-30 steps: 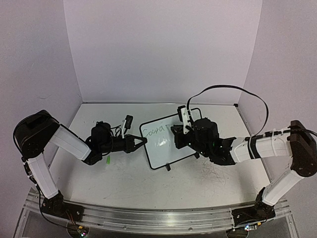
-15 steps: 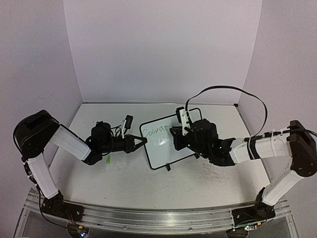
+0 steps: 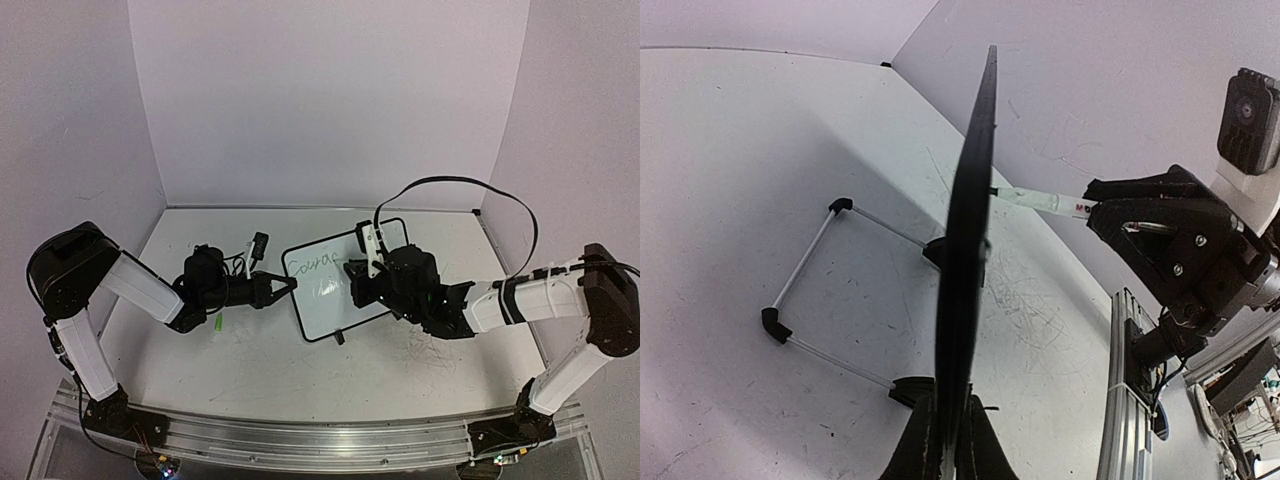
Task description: Write a sentence on the whiteboard
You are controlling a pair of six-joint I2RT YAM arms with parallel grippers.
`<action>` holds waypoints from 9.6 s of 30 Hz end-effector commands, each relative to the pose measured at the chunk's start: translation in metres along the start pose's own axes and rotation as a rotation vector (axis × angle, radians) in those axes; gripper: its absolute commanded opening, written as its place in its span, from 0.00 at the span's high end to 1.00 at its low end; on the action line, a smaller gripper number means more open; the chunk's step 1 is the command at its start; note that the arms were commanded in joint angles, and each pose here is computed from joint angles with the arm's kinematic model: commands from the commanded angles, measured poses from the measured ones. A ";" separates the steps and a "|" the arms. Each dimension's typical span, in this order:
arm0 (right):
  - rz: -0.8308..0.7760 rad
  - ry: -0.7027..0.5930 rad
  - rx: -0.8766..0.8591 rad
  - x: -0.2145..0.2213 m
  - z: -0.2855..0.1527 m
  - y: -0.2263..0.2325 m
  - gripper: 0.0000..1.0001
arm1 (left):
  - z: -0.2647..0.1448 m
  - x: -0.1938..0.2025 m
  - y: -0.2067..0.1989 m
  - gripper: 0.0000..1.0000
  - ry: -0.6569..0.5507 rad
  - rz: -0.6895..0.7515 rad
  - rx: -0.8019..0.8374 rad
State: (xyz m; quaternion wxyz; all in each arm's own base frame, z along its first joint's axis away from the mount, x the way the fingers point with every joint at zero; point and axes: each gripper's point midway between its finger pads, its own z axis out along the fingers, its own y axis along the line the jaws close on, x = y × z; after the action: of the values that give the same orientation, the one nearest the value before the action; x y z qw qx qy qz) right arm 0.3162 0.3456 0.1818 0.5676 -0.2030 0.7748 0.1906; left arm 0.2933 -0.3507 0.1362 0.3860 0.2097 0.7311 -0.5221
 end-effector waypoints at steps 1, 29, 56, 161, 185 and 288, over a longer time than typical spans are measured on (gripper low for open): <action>0.014 -0.028 0.064 -0.012 0.000 -0.011 1.00 | -0.003 -0.003 -0.001 1.00 0.006 -0.012 -0.009; 0.011 -0.023 0.080 -0.012 0.006 -0.011 1.00 | -0.004 -0.002 -0.001 1.00 0.007 -0.009 -0.012; 0.009 0.063 0.039 0.026 -0.007 -0.002 1.00 | -0.005 -0.003 -0.003 1.00 0.005 -0.010 -0.008; 0.072 0.012 0.068 0.007 -0.004 -0.019 1.00 | -0.009 -0.006 -0.006 1.00 -0.007 -0.003 -0.009; 0.055 -0.094 0.108 -0.044 -0.010 -0.024 1.00 | -0.009 -0.004 -0.004 1.00 -0.004 -0.004 -0.013; -0.043 -0.059 0.121 -0.052 0.007 -0.042 1.00 | -0.004 0.003 0.010 1.00 0.036 0.043 -0.074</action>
State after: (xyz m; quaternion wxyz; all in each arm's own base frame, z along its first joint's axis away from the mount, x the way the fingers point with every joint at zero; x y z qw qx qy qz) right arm 0.3485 0.3144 0.2065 0.5841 -0.1946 0.7768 0.1325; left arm 0.2934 -0.3476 0.1358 0.3920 0.2190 0.7374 -0.5046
